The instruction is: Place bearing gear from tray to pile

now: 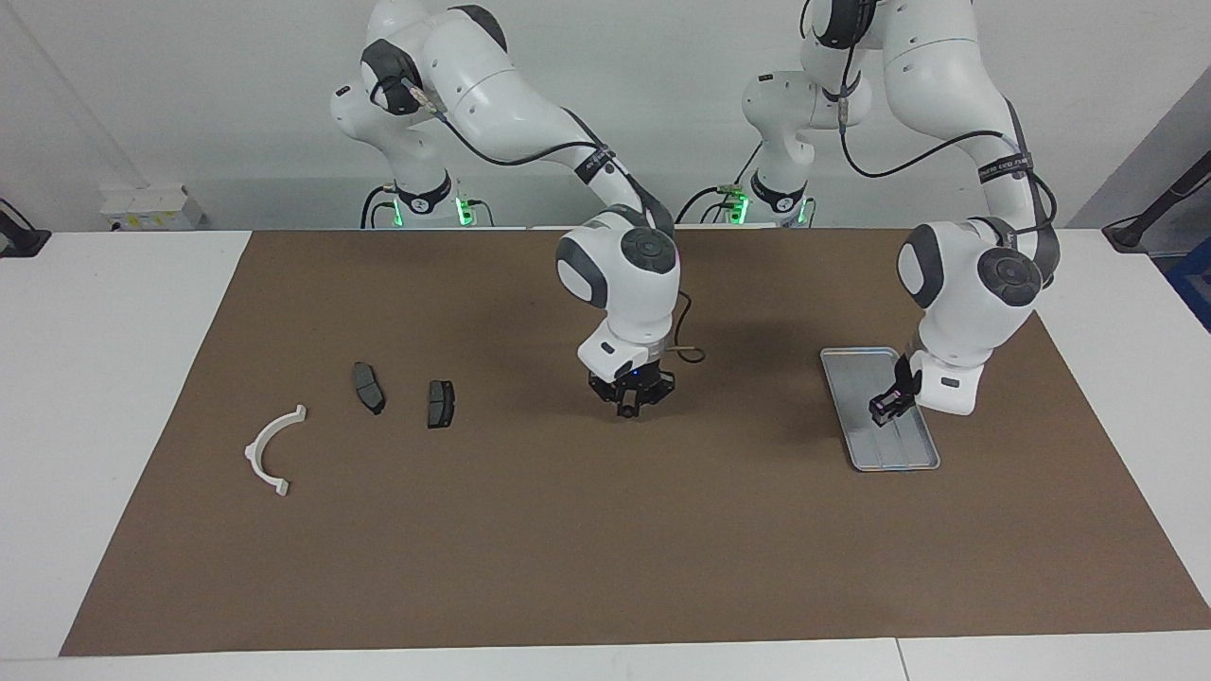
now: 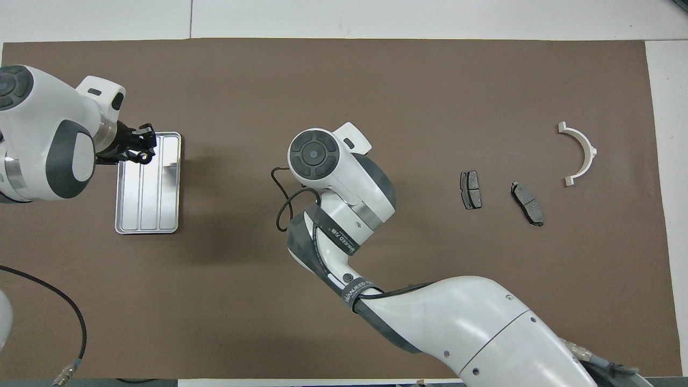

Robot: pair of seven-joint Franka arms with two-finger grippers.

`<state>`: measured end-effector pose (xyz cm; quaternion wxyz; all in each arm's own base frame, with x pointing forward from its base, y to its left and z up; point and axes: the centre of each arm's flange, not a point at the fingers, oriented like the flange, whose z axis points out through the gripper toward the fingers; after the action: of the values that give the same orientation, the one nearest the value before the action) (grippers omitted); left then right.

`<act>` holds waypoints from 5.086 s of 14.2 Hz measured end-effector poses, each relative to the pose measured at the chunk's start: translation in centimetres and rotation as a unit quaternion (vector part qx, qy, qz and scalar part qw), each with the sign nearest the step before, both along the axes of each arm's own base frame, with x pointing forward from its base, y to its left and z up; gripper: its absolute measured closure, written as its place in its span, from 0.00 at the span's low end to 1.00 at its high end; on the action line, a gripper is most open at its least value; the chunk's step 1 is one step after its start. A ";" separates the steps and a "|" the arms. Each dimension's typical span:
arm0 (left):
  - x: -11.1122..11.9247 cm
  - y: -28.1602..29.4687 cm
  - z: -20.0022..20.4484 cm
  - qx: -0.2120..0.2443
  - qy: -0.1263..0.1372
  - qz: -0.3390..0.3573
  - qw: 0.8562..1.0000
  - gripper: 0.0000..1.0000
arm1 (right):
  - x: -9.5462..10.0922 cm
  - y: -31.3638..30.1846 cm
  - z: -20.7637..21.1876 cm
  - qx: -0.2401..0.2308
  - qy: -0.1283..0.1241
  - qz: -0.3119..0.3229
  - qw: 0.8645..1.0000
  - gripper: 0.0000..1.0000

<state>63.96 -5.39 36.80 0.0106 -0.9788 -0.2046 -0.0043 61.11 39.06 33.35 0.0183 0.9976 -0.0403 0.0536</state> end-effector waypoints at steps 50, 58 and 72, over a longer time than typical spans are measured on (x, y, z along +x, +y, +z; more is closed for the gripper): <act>-7.8 5.8 20.5 0.007 0.041 -0.021 0.999 0.00 | 7.6 -27.0 2.3 -0.013 0.019 0.060 0.998 0.00; -8.1 6.1 21.0 -0.004 0.038 -0.069 0.997 0.00 | 3.0 -10.9 2.9 0.039 0.024 -0.051 0.998 0.00; -8.3 5.0 20.8 -0.006 0.035 -0.080 0.996 0.00 | -1.3 5.1 -2.6 0.021 0.022 -0.031 0.999 0.00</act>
<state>55.65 -0.34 57.61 0.0116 -0.9917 -0.1247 0.0304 59.84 44.18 30.73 0.0003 0.9969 -0.0722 0.0300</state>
